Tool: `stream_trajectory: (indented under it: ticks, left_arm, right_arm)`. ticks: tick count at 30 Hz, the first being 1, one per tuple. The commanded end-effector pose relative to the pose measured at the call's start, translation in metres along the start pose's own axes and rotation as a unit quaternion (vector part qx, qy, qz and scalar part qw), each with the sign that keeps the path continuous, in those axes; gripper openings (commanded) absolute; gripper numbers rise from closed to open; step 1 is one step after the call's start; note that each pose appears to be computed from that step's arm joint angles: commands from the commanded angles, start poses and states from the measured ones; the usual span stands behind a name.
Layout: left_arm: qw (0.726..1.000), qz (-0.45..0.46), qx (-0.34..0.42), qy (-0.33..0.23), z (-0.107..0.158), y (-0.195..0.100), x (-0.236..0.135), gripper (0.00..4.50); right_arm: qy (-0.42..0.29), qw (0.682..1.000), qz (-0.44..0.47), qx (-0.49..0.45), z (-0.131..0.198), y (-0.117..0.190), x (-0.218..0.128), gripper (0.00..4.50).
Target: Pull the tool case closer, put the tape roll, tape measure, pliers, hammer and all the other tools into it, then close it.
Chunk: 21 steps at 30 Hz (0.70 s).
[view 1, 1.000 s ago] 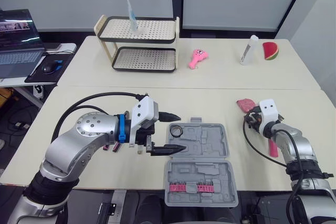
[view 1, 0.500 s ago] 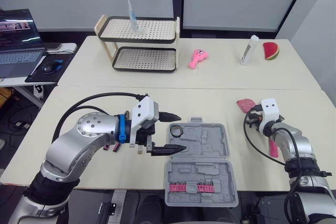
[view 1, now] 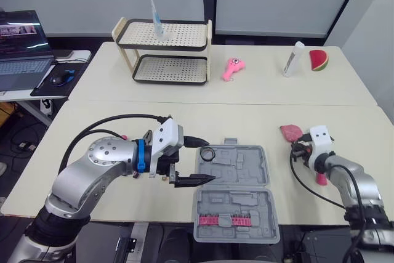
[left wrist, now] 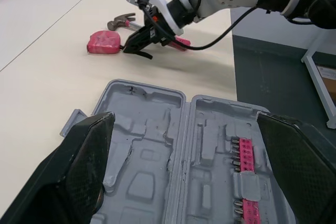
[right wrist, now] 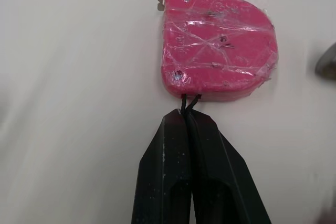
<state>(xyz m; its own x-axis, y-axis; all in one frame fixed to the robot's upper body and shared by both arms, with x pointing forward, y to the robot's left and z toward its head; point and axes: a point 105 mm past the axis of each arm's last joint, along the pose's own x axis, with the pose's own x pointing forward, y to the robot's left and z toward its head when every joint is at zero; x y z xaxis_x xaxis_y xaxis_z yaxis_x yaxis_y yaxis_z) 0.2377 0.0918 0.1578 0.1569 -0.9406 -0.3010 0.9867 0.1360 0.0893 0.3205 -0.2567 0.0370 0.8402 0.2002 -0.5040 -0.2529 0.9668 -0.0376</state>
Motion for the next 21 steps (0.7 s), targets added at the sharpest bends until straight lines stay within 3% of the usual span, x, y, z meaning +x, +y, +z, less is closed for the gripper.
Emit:
stream_trajectory:
  ticks: [1, 11, 21]
  left_arm:
    - [0.999, -0.009, 0.03, -0.001, 0.006, -0.005, -0.003, 4.5]
    - [0.997, -0.051, 0.044, 0.031, -0.011, -0.022, -0.008, 4.5]
    - [0.995, -0.083, 0.05, 0.032, -0.014, -0.034, -0.009, 4.5]
  right_arm:
    - [-0.012, 1.0, 0.006, -0.01, 0.007, 0.002, -0.023, 0.01]
    - [0.043, 0.998, 0.046, -0.008, -0.031, 0.039, -0.077, 0.01]
    - [0.103, 0.99, 0.094, 0.006, -0.064, 0.068, -0.1, 0.01]
